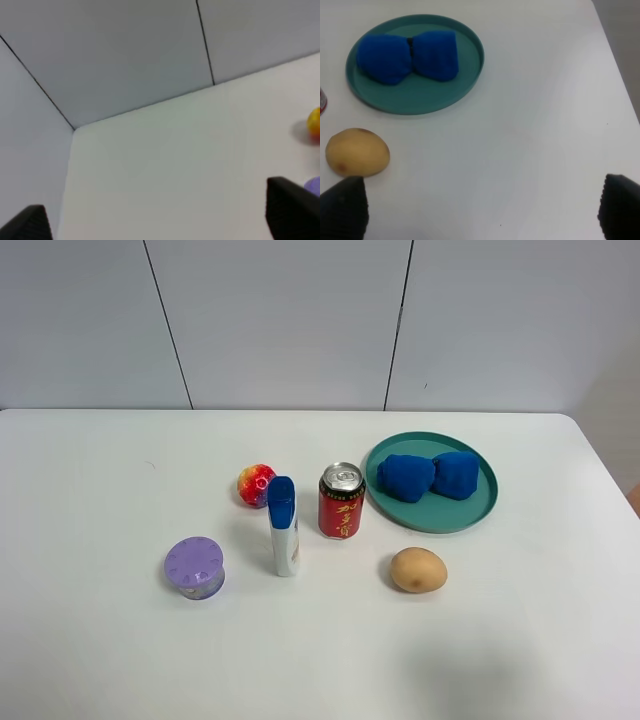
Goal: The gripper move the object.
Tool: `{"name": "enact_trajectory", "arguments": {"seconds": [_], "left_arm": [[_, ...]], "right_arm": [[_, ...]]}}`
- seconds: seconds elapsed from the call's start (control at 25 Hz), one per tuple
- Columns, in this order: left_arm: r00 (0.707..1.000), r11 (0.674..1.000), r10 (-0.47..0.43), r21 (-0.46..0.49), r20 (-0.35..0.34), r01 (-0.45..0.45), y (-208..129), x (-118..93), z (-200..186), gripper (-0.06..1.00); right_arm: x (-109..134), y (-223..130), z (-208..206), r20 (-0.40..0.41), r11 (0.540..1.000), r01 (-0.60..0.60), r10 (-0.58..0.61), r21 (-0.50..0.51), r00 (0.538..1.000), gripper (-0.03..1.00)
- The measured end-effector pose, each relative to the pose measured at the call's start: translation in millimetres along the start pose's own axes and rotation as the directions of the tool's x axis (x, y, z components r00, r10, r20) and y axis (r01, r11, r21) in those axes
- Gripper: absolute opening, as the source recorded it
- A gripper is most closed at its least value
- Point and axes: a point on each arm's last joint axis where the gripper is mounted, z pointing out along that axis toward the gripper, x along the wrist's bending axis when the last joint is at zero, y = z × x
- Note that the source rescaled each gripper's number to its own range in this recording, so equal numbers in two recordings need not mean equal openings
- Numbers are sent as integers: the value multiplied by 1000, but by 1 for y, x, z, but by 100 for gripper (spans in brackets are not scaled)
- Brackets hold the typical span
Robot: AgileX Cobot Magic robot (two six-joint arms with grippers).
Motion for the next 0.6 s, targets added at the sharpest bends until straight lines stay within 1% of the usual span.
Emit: {"name": "enact_trajectory", "arguments": {"seconds": [0.08, 0.16, 0.24, 0.36, 0.48, 0.6], "left_arm": [[997, 997, -76, -28, 5, 76, -15, -3, -9, 84], [987, 986, -159, -42, 10, 160, -33, -6, -14, 84], [977, 976, -213, -50, 13, 213, -49, -9, -16, 84], [972, 971, -236, -30, 16, 236, -73, -16, -10, 84], [969, 969, -247, -1, 22, 247, -96, -25, 7, 84], [965, 962, -262, 81, 20, 259, -114, -34, 32, 84]], "right_arm": [[0, 0, 0, 0, 1000, 0, 0, 0, 1000, 100], [0, 0, 0, 0, 1000, 0, 0, 0, 1000, 100], [0, 0, 0, 0, 1000, 0, 0, 0, 1000, 100], [0, 0, 0, 0, 1000, 0, 0, 0, 1000, 100], [0, 0, 0, 0, 1000, 0, 0, 0, 1000, 100], [0, 0, 0, 0, 1000, 0, 0, 0, 1000, 100]]}}
